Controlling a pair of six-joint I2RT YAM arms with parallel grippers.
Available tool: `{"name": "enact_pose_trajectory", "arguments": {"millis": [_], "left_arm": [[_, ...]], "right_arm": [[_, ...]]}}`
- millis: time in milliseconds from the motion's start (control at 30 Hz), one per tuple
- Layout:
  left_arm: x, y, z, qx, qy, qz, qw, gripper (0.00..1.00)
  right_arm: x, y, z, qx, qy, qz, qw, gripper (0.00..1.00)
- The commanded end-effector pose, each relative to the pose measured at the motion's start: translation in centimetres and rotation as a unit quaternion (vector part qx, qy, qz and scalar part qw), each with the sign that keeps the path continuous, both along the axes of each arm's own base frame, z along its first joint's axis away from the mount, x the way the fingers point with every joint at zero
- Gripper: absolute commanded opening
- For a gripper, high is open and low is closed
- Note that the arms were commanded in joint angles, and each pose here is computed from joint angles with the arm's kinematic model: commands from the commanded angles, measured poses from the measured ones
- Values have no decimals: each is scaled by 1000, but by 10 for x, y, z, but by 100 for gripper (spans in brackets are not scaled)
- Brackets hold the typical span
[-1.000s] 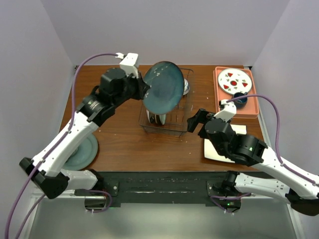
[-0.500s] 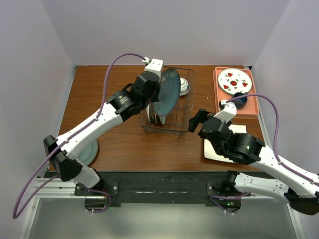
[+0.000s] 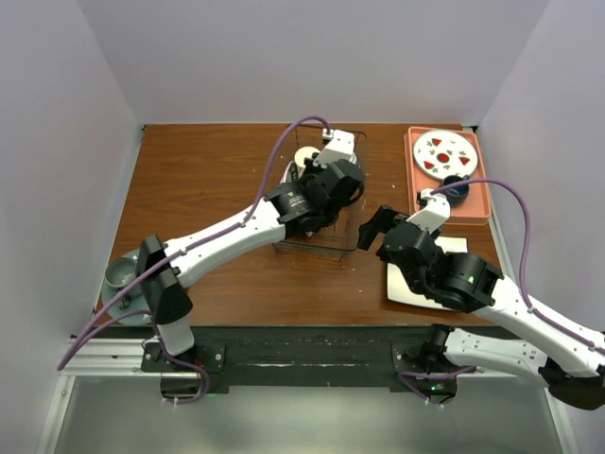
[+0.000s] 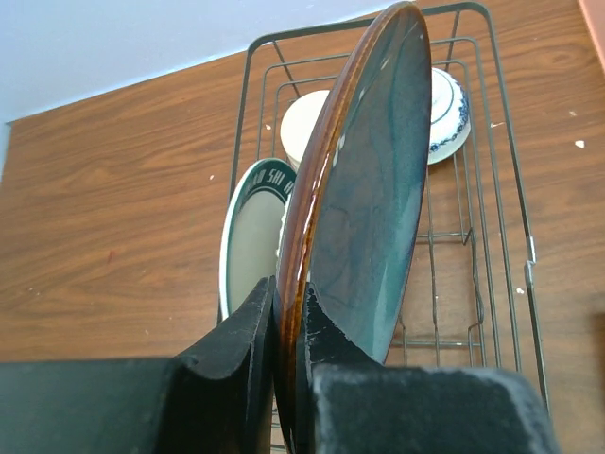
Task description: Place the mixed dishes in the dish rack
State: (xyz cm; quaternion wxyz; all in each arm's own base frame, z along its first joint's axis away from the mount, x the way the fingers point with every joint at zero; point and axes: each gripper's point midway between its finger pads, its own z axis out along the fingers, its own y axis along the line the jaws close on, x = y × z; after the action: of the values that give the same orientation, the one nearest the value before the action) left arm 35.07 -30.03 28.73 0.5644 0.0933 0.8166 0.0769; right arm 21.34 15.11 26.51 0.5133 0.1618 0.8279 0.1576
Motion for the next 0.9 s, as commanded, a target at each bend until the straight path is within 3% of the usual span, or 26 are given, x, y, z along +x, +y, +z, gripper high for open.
{"name": "enact_pose_trajectory", "arguments": {"millis": [0, 867], "left_arm": [[8, 17, 58, -60, -96, 99, 989, 0], [12, 7, -22, 3, -48, 124, 991, 0]], "right_arm": [[6, -1, 11, 28, -15, -20, 999, 97], [-2, -14, 7, 43, -15, -20, 999, 97]]}}
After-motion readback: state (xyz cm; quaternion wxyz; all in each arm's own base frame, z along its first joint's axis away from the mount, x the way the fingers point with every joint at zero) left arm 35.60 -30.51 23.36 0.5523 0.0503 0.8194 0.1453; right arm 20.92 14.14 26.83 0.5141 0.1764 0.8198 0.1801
